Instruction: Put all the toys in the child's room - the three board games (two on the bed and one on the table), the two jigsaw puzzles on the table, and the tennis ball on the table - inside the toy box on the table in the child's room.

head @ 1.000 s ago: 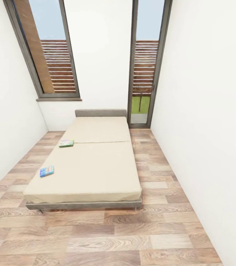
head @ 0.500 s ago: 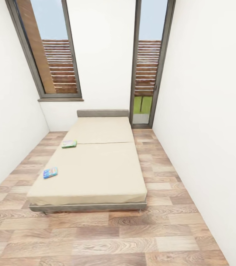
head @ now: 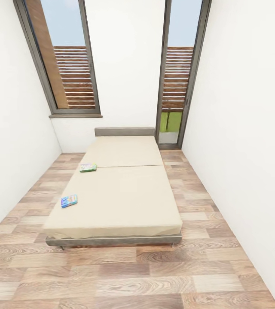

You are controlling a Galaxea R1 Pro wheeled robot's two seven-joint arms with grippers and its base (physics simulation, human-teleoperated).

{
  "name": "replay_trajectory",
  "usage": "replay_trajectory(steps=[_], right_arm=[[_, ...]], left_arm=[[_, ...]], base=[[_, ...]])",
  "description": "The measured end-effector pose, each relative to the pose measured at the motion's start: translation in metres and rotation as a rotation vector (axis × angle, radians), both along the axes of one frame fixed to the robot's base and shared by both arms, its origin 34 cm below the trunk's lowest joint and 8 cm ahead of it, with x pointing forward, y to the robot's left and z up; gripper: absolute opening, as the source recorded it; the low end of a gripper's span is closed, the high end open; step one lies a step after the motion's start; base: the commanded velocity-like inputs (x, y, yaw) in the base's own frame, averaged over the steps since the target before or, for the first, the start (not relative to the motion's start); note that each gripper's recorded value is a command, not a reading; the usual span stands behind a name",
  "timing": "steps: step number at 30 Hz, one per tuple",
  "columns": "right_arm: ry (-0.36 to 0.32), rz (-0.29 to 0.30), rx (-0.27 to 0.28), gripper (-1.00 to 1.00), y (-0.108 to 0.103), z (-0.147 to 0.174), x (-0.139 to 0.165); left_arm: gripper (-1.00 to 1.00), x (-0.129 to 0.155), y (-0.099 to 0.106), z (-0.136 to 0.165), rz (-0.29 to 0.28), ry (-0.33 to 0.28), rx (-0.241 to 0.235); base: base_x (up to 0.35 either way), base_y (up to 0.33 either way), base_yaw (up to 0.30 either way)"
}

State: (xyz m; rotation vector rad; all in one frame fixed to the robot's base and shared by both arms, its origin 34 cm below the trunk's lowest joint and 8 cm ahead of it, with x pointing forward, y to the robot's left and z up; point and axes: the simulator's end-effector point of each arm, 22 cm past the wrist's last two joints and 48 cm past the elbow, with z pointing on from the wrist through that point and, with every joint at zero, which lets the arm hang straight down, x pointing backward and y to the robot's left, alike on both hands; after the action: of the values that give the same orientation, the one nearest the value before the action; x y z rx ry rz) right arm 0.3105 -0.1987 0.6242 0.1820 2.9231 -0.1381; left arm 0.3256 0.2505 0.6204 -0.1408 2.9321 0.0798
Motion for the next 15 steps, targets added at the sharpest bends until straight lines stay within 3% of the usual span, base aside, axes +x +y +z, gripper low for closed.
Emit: replay_trajectory(steps=[15], right_arm=[[0.001,0.000,0.002,1.00,0.0012,0.0001,-0.0004]], left_arm=[[1.00,0.0000,0.0002,0.0001,0.000,0.000,0.000]], base=[[0.051,0.282,0.000]])
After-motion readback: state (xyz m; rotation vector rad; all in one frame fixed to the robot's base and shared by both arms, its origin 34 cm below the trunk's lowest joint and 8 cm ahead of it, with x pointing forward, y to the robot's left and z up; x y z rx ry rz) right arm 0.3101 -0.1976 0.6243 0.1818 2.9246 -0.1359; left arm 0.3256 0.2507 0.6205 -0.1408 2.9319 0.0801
